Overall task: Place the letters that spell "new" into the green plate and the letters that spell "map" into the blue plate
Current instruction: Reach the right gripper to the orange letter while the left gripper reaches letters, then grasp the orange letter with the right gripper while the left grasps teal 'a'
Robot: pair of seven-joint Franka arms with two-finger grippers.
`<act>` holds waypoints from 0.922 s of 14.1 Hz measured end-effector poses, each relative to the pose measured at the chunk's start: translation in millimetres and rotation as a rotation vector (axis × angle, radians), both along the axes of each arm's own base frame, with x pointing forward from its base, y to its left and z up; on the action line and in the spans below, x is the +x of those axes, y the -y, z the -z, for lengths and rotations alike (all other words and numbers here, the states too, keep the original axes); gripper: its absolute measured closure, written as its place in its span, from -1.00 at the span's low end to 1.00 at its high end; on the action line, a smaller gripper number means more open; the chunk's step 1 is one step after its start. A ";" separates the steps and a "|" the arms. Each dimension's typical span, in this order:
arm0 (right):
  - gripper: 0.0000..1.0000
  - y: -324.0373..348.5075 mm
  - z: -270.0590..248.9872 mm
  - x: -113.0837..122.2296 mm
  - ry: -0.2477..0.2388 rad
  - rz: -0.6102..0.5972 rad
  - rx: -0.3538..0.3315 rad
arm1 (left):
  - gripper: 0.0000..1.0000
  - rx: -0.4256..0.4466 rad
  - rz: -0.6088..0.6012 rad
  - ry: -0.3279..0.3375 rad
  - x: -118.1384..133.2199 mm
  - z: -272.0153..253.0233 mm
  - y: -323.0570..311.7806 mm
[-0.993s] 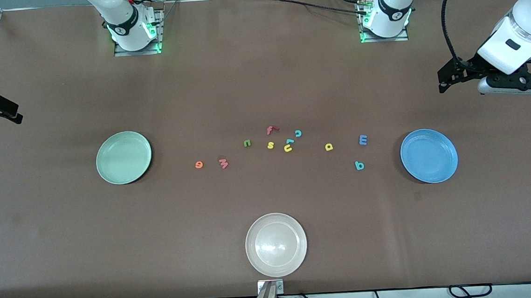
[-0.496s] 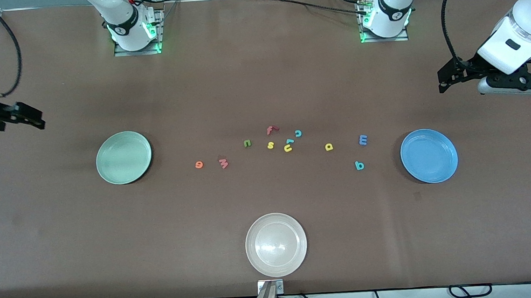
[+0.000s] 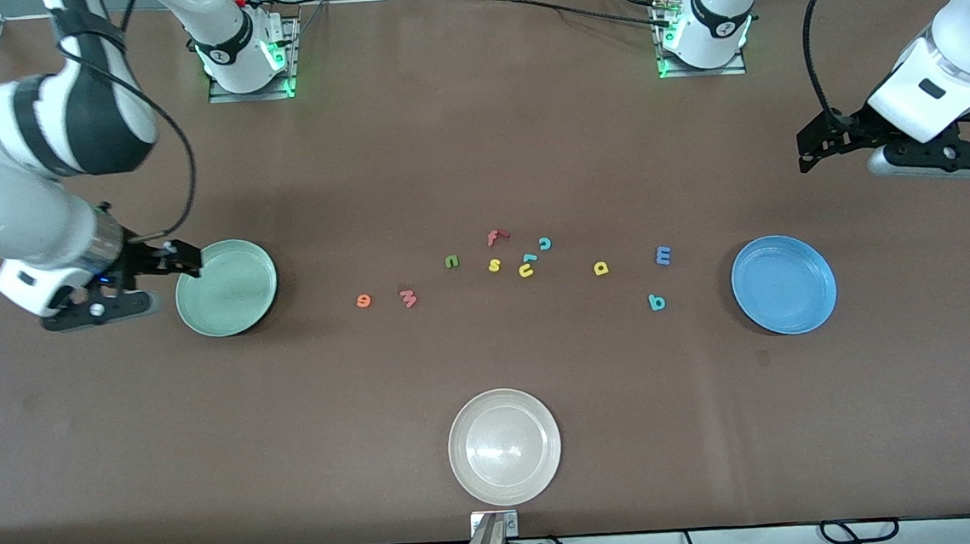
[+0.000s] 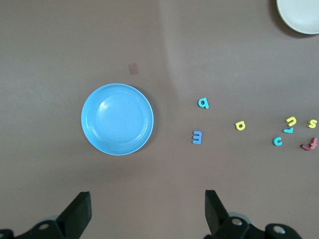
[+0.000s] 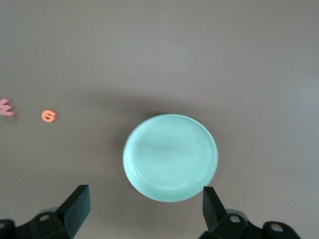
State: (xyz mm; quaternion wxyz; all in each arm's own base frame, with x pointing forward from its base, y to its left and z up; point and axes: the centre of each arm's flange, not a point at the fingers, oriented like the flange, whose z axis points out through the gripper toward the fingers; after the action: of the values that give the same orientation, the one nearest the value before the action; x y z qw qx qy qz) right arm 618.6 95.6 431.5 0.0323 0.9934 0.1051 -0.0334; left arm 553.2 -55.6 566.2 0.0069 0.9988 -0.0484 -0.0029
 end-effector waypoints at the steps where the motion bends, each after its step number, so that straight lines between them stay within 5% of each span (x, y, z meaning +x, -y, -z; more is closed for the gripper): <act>1: -1.00 -14.0 13.3 2.5 0.000 -0.008 0.000 | -1.00 -0.003 0.001 -0.014 6.6 11.6 0.7; 7: -1.00 -104.8 112.4 5.0 -0.009 -0.068 0.003 | -1.00 -0.041 0.039 -0.025 81.9 123.3 33.4; 13: -1.00 -152.1 206.2 -6.2 -0.048 -0.054 0.048 | -1.00 -0.030 -0.188 -0.105 94.1 259.6 121.5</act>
State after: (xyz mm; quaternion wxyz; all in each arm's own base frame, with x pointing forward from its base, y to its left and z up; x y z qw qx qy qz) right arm 612.4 247.7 225.3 0.0068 0.9896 0.1335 -0.0537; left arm 647.3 -177.1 306.6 0.0245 0.9972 0.0459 -0.0539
